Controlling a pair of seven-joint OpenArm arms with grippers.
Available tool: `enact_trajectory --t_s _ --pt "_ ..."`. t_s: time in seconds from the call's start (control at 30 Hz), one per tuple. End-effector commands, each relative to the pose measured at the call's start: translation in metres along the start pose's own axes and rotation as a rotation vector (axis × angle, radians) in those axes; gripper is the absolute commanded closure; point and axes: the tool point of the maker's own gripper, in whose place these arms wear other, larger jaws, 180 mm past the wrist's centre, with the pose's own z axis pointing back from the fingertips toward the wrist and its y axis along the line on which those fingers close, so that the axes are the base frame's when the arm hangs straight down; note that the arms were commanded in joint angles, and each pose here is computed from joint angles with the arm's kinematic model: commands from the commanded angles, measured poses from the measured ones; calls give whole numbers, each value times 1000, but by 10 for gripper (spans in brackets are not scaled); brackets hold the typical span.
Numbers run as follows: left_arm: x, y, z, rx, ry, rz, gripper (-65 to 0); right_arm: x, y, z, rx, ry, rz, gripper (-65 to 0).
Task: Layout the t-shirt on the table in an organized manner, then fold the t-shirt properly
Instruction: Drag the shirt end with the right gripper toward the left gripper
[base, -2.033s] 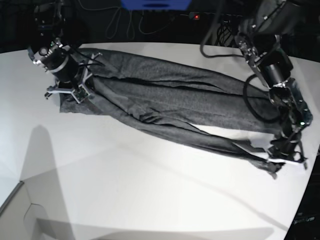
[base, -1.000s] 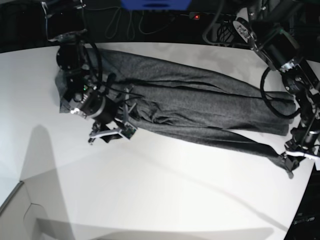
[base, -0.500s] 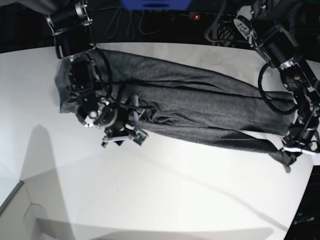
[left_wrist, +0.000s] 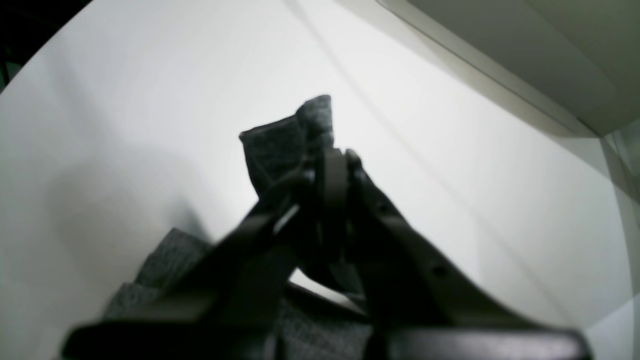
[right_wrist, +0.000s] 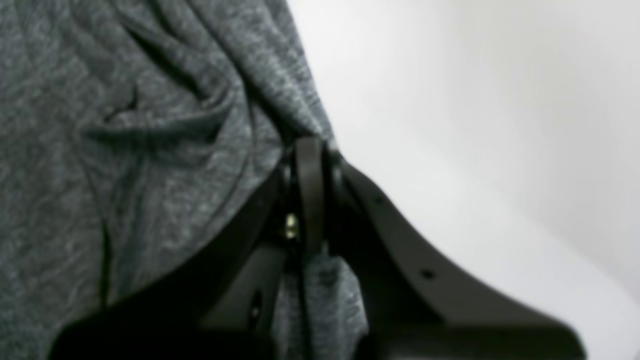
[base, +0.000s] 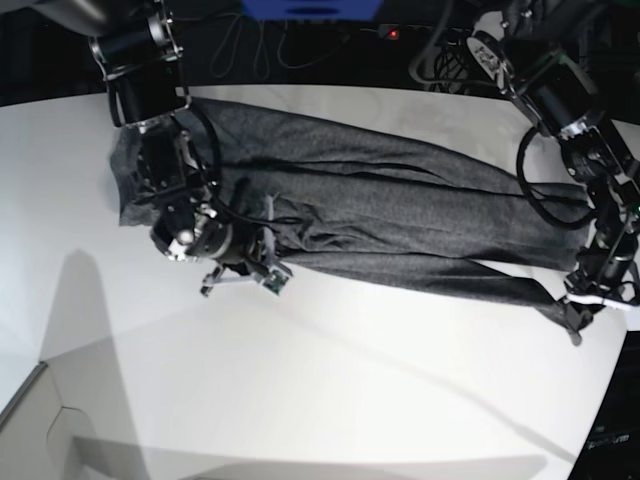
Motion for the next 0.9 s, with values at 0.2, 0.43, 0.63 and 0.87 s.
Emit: enact_trajectory --t_s 0.2,0.43,0.63,0.87 --pt "26 -6 2 -22 -72 -18 0 14 -11 27 -77 -82 4 0" --pt "27 5 6 3 -80 4 0 13 -26 61 -177 -136 -34 0" --pt "26 15 14 25 -86 19 0 12 -28 91 -246 -171 -41 0" --pt "16 22 31 51 -74 -26 0 5 4 116 -244 -188 -29 0"
